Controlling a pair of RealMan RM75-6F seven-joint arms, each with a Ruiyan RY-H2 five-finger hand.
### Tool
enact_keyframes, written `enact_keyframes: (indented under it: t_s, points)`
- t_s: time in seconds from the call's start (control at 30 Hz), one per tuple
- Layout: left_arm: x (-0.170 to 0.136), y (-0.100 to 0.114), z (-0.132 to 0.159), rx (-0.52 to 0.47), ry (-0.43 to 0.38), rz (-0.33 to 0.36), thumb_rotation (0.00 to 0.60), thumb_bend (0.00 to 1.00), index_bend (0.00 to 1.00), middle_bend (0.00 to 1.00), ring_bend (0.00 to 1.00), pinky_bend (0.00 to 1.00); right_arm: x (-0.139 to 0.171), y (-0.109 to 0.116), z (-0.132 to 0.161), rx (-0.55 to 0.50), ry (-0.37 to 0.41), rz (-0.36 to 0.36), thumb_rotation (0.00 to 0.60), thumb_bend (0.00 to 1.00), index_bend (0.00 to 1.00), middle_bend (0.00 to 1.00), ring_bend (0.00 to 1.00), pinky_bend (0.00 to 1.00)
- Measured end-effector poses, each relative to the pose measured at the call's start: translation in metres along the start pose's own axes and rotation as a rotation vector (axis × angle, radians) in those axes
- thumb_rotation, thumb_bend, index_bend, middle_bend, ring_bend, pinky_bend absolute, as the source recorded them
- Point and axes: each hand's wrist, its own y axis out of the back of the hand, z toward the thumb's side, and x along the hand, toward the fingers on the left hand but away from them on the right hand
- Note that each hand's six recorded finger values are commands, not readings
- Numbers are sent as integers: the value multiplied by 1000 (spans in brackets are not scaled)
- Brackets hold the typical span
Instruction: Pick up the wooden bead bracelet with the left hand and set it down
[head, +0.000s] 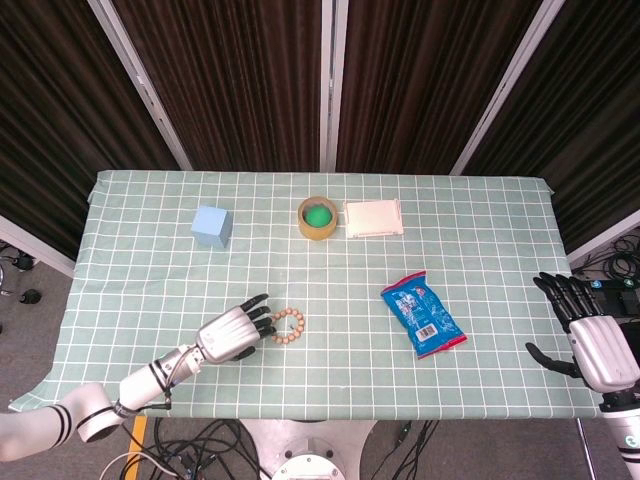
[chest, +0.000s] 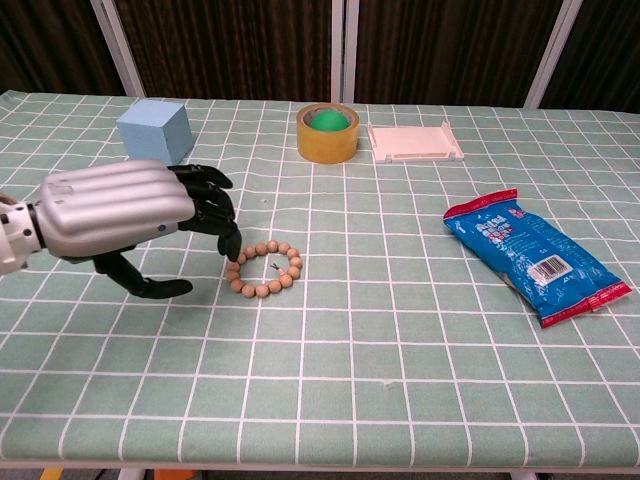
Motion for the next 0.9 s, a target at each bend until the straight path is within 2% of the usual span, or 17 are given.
enact_keyframes:
  t_s: [0.17,0.4,0.9]
  points:
    - [19,-1,7,36,-19,-6,600,317,336,342,183,100,2,-1,-1,-2,-7,0,600,147,0,57,0,0]
    - [37,-12,5,68,-8,-59,600,316,354,348,184,95,4,0,-4,-4,-18,-5,600,146,0,56,0,0]
    - [38,-25,7,97,22,-57,600,284,436,432,235,98,6,0,-7,-5,-28,-9,600,146,0,57,0,0]
